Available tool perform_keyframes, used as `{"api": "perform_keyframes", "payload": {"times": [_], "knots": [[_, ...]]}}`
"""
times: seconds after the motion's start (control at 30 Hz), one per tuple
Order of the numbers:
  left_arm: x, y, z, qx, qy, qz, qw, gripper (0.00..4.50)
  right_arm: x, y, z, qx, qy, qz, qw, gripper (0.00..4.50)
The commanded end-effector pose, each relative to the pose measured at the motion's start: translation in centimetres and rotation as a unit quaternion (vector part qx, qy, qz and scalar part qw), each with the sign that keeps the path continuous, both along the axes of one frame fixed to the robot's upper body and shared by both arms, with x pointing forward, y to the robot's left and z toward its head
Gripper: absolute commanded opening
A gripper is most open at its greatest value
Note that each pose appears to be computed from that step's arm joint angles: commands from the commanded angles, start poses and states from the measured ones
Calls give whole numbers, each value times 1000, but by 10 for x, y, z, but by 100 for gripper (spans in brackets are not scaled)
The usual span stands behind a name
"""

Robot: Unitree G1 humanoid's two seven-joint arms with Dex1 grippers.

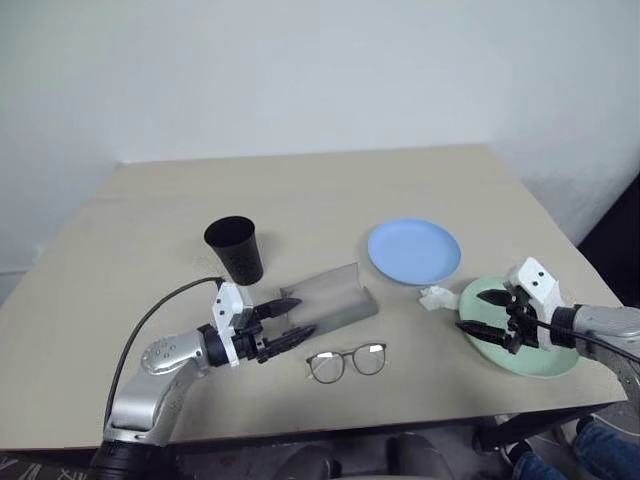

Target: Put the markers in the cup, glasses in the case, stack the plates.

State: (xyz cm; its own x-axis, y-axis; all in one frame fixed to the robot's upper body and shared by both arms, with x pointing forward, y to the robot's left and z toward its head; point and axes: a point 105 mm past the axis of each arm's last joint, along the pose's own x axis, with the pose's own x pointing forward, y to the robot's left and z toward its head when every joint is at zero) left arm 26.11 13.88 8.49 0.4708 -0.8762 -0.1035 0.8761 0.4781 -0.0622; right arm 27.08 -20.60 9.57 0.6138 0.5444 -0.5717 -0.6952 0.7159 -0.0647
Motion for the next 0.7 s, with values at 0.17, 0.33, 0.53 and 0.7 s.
{"api": "perform_keyframes", "payload": {"times": [0.17, 0.33, 0.53, 0.7], "knots": [[2, -19, 11, -13, -23, -36, 999, 321, 11, 5, -11, -28, -6, -92, 995, 413], [3, -26, 15, -20, -27, -52, 998, 321, 14, 4, -19, -49, -9, -118, 992, 413], [1, -36, 18, -24, -29, -74, 997, 321, 14, 7, -18, -46, -12, -127, 991, 413], [0, -41, 18, -27, -29, -82, 996, 325, 15, 7, -17, -54, -18, -132, 990, 317]]}}
